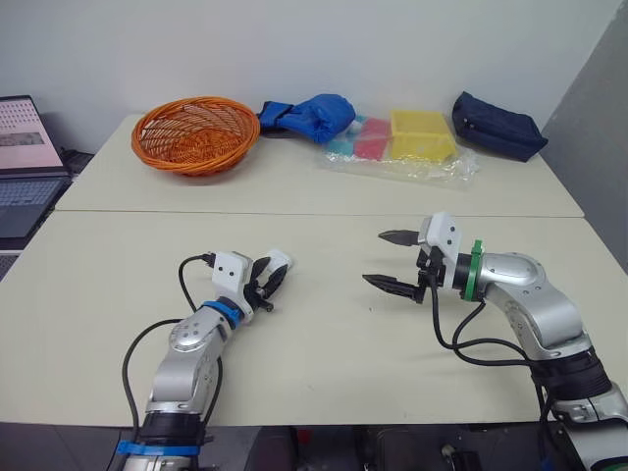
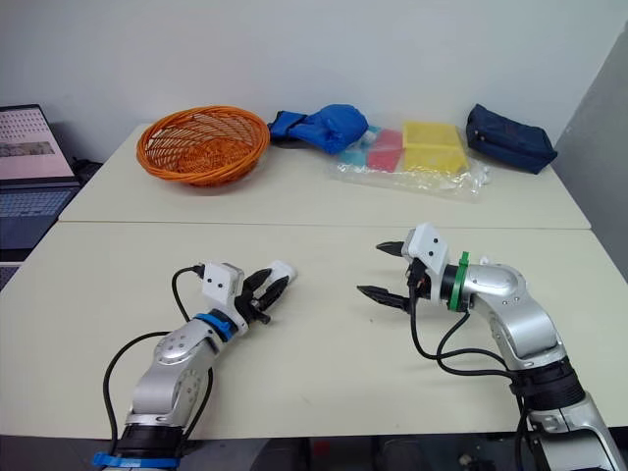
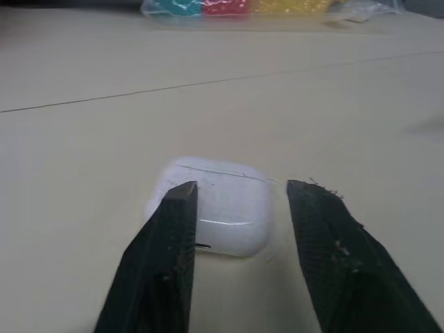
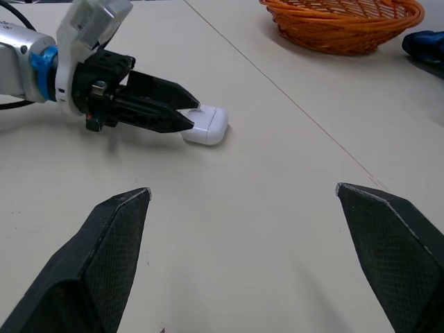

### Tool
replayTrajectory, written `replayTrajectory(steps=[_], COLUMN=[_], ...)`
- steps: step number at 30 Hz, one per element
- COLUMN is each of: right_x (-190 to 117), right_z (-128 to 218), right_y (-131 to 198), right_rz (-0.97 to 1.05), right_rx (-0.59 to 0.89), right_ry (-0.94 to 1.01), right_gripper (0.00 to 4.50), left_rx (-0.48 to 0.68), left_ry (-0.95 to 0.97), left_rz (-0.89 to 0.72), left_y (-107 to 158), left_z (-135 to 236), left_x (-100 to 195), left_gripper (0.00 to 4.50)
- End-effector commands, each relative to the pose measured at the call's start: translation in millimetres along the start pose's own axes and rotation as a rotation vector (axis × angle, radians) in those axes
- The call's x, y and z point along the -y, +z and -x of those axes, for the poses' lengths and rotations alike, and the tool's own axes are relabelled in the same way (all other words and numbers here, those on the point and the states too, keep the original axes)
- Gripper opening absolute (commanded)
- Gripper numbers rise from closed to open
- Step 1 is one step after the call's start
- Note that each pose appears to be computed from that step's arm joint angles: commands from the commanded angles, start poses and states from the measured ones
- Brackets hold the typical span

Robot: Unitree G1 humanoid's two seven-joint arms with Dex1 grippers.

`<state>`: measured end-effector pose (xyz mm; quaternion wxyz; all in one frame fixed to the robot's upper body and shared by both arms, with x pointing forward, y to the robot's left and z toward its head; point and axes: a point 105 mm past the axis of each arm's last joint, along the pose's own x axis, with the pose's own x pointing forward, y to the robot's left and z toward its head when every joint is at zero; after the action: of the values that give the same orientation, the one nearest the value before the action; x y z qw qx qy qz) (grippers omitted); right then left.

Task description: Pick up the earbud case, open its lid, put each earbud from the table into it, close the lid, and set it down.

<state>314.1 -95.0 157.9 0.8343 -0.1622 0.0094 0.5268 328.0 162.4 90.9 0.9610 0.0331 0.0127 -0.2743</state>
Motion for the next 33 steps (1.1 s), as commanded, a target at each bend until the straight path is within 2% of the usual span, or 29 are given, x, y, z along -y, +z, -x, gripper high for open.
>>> replayTrajectory(steps=[1,4,10,14,16,26,29,33], right_x=[2.6,-1.1,-9.3,-7.8,-7.8,-5.4,-4.4,-3.3], right_z=[6.3,6.9,9.6,10.3,11.1,14.7,14.8,14.5], right_y=[15.1,16.1,21.2,21.3,21.5,23.0,22.5,25.8], right_rz=[0.043,0.030,0.010,0.006,0.006,0.003,0.006,-0.013], right_rx=[0.035,0.027,0.007,0.005,0.004,0.003,0.004,0.024], right_ry=[-0.019,0.004,0.059,0.048,0.042,0.029,0.022,0.016], right_gripper=[4.50,4.50,4.50,4.50,4.50,4.50,4.50,4.50], left_rx=[0.000,-0.056,-0.092,-0.132,-0.177,-0.273,-0.292,-0.285], left_ry=[-0.067,-0.089,-0.099,-0.118,-0.128,-0.137,-0.137,-0.144], left_rz=[-0.090,-0.125,-0.144,-0.146,-0.098,-0.039,-0.046,-0.068], left_y=[10.4,1.6,0.0,-4.7,-9.6,-17.0,-19.6,-19.5], left_z=[-2.5,-8.0,-20.1,-25.8,-28.3,-16.3,-16.1,-16.0], left_x=[1.2,-4.2,-17.1,-12.0,-9.1,-10.5,-11.0,-11.8], left_gripper=[3.52,4.49,4.49,4.49,4.49,4.49,3.90,2.79])
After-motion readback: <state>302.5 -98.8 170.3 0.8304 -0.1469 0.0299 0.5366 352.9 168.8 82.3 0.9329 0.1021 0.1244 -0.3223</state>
